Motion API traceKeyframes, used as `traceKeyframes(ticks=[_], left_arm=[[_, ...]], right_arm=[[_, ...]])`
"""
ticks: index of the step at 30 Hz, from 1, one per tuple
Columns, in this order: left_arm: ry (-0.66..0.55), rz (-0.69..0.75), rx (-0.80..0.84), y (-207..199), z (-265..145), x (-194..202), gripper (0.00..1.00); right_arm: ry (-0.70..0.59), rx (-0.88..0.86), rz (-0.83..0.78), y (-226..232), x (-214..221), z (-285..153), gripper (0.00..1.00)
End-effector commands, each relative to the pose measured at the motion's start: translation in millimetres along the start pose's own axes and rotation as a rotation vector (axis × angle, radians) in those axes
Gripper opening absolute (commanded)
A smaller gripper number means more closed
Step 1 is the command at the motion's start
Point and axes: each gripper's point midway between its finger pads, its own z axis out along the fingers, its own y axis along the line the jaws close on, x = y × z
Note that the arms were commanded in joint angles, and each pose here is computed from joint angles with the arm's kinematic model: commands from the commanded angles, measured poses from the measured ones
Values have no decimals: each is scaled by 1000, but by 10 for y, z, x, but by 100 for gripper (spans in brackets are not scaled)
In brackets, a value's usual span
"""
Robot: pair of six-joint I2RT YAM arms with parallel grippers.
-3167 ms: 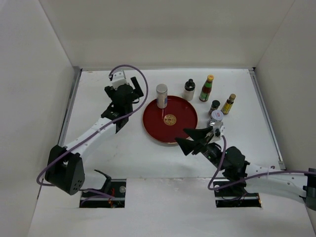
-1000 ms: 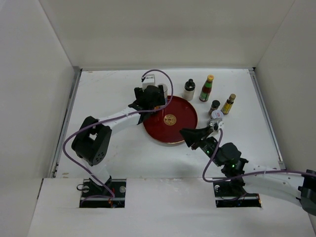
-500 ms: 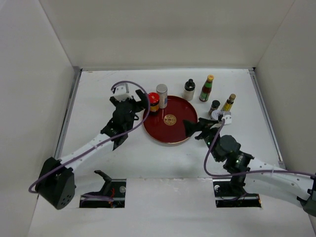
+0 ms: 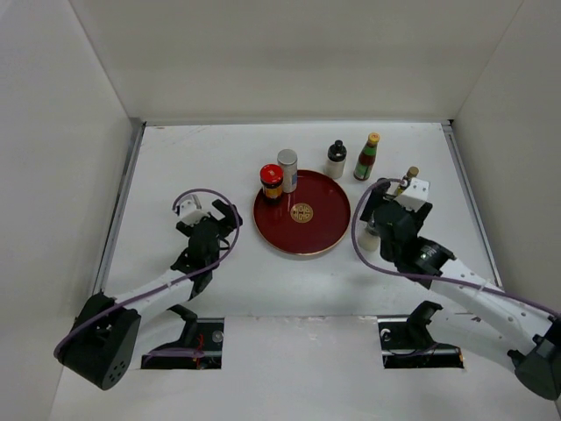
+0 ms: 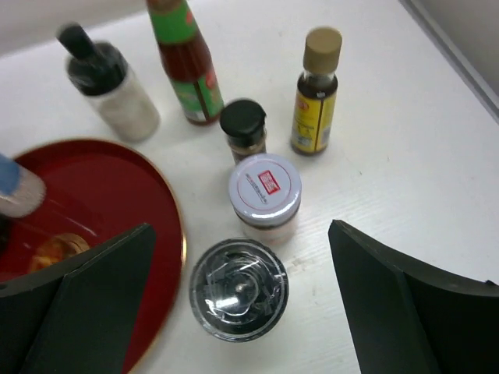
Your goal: Organize the condiment bottles
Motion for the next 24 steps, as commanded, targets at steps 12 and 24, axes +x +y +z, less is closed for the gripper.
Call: traceKeyframes(ticks=[12,24], left_arm=[[-23,-113,134,-362,40,-129,100],[-11,-120,137,-355,61,-120,100]], right_arm=[[230,-31,-115,85,635,175,100],[152,-59,-62,156,576,301,77]])
